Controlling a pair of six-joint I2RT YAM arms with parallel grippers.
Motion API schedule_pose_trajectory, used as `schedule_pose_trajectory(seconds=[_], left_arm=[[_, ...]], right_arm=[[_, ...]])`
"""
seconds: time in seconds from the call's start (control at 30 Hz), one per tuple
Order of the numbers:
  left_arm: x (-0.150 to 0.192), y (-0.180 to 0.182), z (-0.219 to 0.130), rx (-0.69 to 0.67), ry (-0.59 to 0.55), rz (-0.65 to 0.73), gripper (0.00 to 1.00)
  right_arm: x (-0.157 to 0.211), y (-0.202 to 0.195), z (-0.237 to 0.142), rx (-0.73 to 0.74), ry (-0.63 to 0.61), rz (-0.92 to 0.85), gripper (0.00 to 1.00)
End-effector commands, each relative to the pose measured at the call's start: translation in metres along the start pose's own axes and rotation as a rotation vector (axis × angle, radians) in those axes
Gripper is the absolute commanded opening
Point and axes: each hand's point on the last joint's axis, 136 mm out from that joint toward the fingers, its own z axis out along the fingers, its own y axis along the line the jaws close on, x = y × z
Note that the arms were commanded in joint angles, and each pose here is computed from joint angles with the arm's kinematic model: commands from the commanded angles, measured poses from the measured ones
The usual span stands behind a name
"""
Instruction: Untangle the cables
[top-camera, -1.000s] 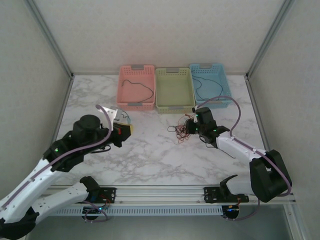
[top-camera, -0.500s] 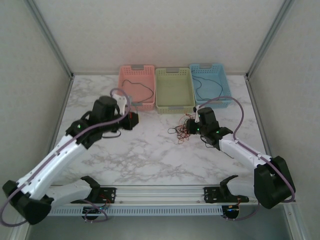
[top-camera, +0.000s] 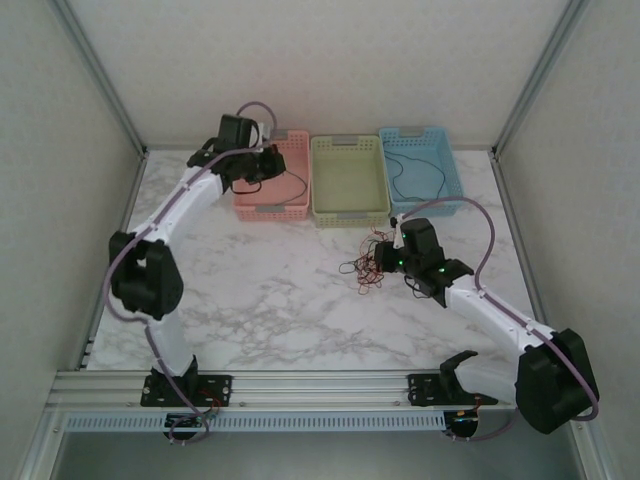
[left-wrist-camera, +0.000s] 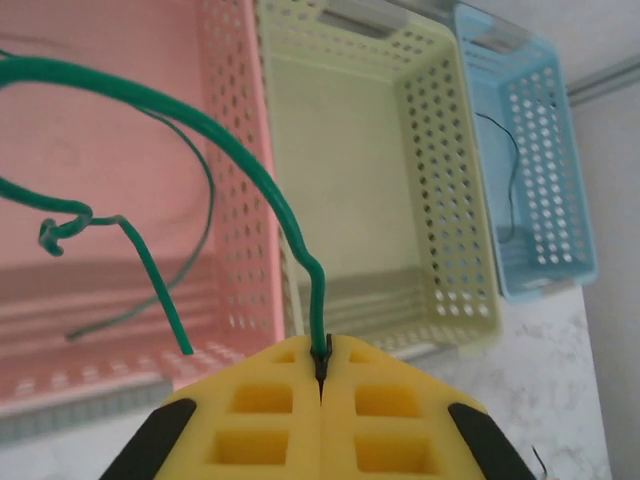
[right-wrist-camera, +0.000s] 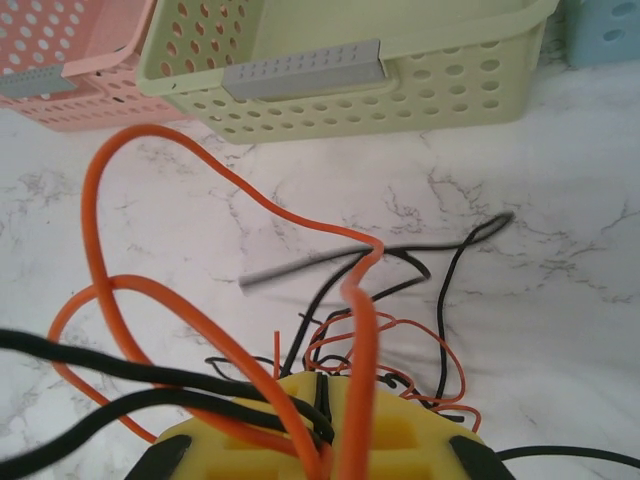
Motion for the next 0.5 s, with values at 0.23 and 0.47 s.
schedule_pose_trajectory(seconds=[0.23,0.47], left_arm=[[-0.017,0.042,0.065,-0.126,0.093,0.067,0.44],[-0.021,0.039,0.028,-0.202,0.064,0.112,0.55]], right_arm=[[0.014,-0.007,-0.012,0.018,0.024,0.009,0.0],[0.012,-0.008,-0.017,0.024,0.017,0.001,0.0]])
